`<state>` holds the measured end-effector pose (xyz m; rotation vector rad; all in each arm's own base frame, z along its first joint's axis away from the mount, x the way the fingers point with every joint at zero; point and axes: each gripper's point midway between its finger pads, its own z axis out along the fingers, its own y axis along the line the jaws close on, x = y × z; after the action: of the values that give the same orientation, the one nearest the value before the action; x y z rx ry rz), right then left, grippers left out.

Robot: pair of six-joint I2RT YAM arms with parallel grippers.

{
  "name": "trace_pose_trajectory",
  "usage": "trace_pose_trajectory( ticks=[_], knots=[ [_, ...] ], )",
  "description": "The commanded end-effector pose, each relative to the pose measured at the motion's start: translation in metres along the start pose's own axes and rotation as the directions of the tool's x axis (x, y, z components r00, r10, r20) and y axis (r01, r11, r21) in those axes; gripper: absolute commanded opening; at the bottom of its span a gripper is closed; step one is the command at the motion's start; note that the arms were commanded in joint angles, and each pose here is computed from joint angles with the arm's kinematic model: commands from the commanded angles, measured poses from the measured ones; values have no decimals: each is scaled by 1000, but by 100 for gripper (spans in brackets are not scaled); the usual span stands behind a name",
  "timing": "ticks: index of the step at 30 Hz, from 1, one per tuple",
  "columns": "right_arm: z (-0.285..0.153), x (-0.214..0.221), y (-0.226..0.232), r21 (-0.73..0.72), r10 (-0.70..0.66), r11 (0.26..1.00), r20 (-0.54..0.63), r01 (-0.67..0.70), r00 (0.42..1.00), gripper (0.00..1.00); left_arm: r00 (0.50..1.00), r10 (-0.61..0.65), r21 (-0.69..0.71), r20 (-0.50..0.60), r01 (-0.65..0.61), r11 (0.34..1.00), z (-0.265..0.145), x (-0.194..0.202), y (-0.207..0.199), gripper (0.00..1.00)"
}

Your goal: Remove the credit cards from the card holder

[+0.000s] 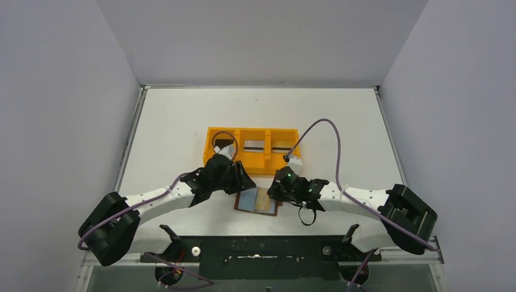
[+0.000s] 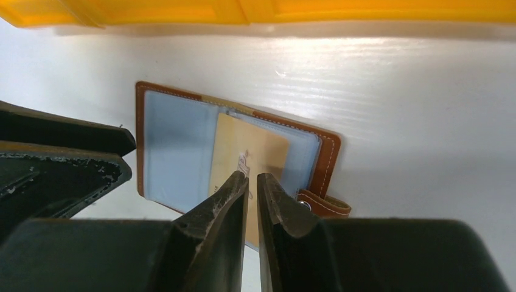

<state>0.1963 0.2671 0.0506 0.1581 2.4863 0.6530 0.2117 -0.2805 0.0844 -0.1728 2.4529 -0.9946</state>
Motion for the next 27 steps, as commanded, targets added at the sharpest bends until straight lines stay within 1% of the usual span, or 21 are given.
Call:
trace_pose_trajectory(
  ticks=[1, 6, 10, 14, 18, 27],
  knots=[
    [6, 10, 7, 21, -28, 999, -29, 29, 999, 14, 1000, 1, 95, -13, 1, 995, -7, -1, -11, 44],
    [10, 29, -25, 150, -26, 988, -72, 37, 997, 12, 998, 21, 149, -59, -12, 989, -3, 7, -20, 45],
    [11, 38, -41, 209, -14, 977, -85, 32, 996, 12, 994, 36, 144, -102, -21, 989, 4, 13, -19, 46],
    [14, 46, -47, 216, 10, 976, -99, 11, 995, 12, 988, 44, 91, -151, -30, 995, 14, 22, -8, 46],
    [17, 51, -51, 224, 22, 975, -112, 4, 993, 11, 983, 22, 8, -183, -21, 1000, 22, 34, 14, 46],
    [19, 54, -53, 226, 37, 974, -115, -10, 993, 11, 971, -8, -14, -240, 5, 1000, 31, 62, 30, 45]
  ],
)
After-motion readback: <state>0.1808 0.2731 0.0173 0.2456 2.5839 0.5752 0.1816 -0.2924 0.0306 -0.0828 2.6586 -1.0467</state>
